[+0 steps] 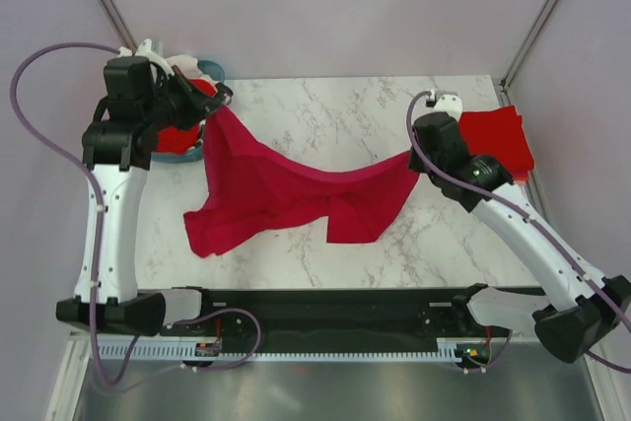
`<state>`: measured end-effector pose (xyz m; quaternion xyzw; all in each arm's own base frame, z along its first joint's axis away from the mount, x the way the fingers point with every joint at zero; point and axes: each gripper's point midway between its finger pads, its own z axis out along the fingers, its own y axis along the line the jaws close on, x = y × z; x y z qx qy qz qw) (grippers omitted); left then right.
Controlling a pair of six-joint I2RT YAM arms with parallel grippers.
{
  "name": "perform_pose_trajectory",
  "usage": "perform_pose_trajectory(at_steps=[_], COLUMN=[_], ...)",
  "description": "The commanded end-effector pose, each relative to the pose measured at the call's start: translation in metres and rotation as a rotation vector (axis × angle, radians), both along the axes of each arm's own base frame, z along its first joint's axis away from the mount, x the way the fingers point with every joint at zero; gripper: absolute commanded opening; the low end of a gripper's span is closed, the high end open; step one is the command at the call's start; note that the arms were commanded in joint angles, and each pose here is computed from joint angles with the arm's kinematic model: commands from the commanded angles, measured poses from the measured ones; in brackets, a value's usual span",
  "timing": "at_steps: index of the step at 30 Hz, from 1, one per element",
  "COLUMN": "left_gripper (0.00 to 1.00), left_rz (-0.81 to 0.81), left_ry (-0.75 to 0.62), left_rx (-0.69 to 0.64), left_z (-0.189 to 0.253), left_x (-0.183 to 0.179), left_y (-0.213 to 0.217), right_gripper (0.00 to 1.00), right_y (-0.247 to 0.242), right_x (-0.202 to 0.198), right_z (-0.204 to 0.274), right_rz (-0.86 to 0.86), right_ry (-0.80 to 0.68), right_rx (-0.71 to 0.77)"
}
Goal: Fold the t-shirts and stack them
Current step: Flatten the tshirt out
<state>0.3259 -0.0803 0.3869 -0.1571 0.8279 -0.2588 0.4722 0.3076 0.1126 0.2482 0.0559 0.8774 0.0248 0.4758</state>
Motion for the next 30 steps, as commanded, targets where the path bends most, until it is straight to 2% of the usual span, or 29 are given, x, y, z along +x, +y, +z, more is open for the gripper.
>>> perform_pose_trajectory(at_steps=[1,6,7,9,10,13,14,17,21,23,26,30], left_gripper=[0.02,0.02,0.02,0.02,0.02,0.02,0.02,0.02,0.02,0.02,0.02,0.02], left_rz=[-0.026,-0.014,-0.018,-0.018,-0.019,-0.022,-0.022,-0.013,0.014,0.008,-0.03,-0.074], left_ry=[-0.233,-0.401,-0.464,-0.509,-0.556,-0.618,-0.669,-0.769,-0.869,-0.88,-0.846,-0.72], left_rx=[-0.019,-0.051,-0.057,-0.079,-0.093,-0.119,-0.126,-0.13,-0.162,-0.186,-0.213,-0.237], left_z=[0.086,0.164,0.185,0.2,0.212,0.223,0.232,0.246,0.27,0.277,0.277,0.251], left_x=[0.011,-0.015,-0.033,-0.053,-0.078,-0.115,-0.143,-0.193,-0.231,-0.233,-0.217,-0.159], left_y=[-0.003,-0.001,-0.001,-0.001,-0.001,-0.001,0.0,0.004,0.009,0.008,0.0,-0.011], right_gripper=[0.0,0.0,0.0,0.0,0.0,0.0,0.0,0.0,0.0,0.0,0.0,0.0], right_y=[-0.004,0.0,-0.004,-0.004,-0.006,-0.011,-0.012,-0.023,-0.051,-0.061,-0.07,-0.074], right_x=[0.022,0.003,-0.011,-0.027,-0.046,-0.087,-0.099,-0.143,-0.193,-0.202,-0.21,-0.185], right_z=[0.11,0.196,0.218,0.238,0.251,0.275,0.28,0.298,0.329,0.338,0.35,0.333], right_rz=[-0.061,0.026,0.053,0.099,0.148,0.233,0.258,0.323,0.327,0.302,0.283,0.193], right_ry=[-0.234,-0.394,-0.445,-0.495,-0.535,-0.613,-0.631,-0.709,-0.829,-0.859,-0.899,-0.857], right_rx=[0.079,0.19,0.217,0.258,0.296,0.381,0.399,0.476,0.552,0.571,0.579,0.532])
